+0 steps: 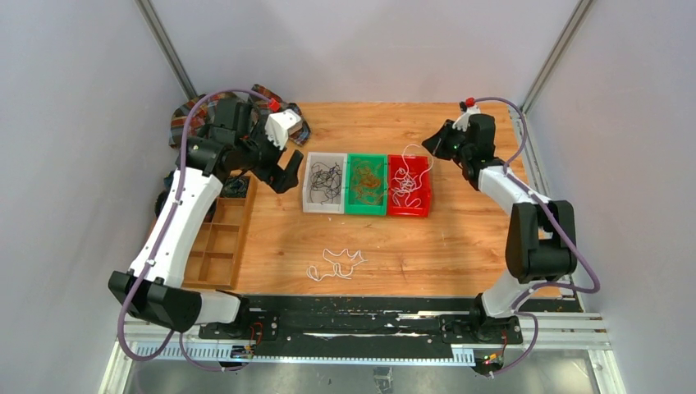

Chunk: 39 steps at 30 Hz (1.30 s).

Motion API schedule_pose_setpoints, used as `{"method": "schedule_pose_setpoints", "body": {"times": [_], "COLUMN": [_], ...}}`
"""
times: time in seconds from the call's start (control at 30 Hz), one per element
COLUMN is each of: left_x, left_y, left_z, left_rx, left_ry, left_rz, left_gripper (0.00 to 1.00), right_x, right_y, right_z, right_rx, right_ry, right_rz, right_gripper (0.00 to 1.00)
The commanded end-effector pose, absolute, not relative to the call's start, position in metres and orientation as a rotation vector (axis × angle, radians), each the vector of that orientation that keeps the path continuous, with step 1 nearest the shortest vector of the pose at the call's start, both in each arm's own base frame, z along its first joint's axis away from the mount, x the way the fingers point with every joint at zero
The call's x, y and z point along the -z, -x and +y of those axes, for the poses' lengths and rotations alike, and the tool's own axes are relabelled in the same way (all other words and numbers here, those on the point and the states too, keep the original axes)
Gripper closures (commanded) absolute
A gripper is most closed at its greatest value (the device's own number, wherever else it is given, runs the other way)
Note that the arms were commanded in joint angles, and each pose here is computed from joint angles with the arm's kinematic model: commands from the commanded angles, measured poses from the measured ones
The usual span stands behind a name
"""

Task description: Untangle the cables

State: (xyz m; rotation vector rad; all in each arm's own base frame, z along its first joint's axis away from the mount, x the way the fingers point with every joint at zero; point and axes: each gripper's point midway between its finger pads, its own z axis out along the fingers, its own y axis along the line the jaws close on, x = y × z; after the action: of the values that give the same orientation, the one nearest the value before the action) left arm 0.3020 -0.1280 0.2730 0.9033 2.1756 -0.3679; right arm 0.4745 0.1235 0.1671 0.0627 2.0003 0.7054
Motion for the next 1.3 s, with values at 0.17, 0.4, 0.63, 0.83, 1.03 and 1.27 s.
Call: {"method": "schedule_pose_setpoints", "body": {"times": [0.17,0.4,0.63,0.83,1.03,1.27], "left_x": [-0.286,-0.281,-0.285,-0.283,-0.283,-0.287], "left_y": [-0.291,-0.292,-0.291,-0.292,-0.294,-0.29], "left_z": [-0.116,-0.113,-0.114,-0.115,-0.114,-0.115], "left_rx": [0.284,0.269,0.281,0.279,0.272,0.277], "left_ry": [-0.893,-0.872,-0.873,-0.888,-0.903,-0.936], "left_rz": [2.042,2.071,2.066,2.071,2.082,2.069], "left_gripper": [0.0,0.02,0.02,0.02,0.02,0.02], "right_x": [-0.142,-0.102,-0.076,-0.069,-0.128,-0.192], "right_y": [-0.434,-0.43,-0.44,-0.441,-0.451,-0.454], "right_z": [0.146,0.162,0.154,0.159,0.166,0.17], "right_rx": [-0.591,-0.4,-0.12,-0.055,-0.076,-0.122], "right_ry": [-0.002,0.068,0.115,0.172,0.186,0.192], "right_rz": [2.13,2.229,2.269,2.259,2.134,2.002], "right_gripper": [0.99,0.99,0.99,0.98,0.67,0.45]}}
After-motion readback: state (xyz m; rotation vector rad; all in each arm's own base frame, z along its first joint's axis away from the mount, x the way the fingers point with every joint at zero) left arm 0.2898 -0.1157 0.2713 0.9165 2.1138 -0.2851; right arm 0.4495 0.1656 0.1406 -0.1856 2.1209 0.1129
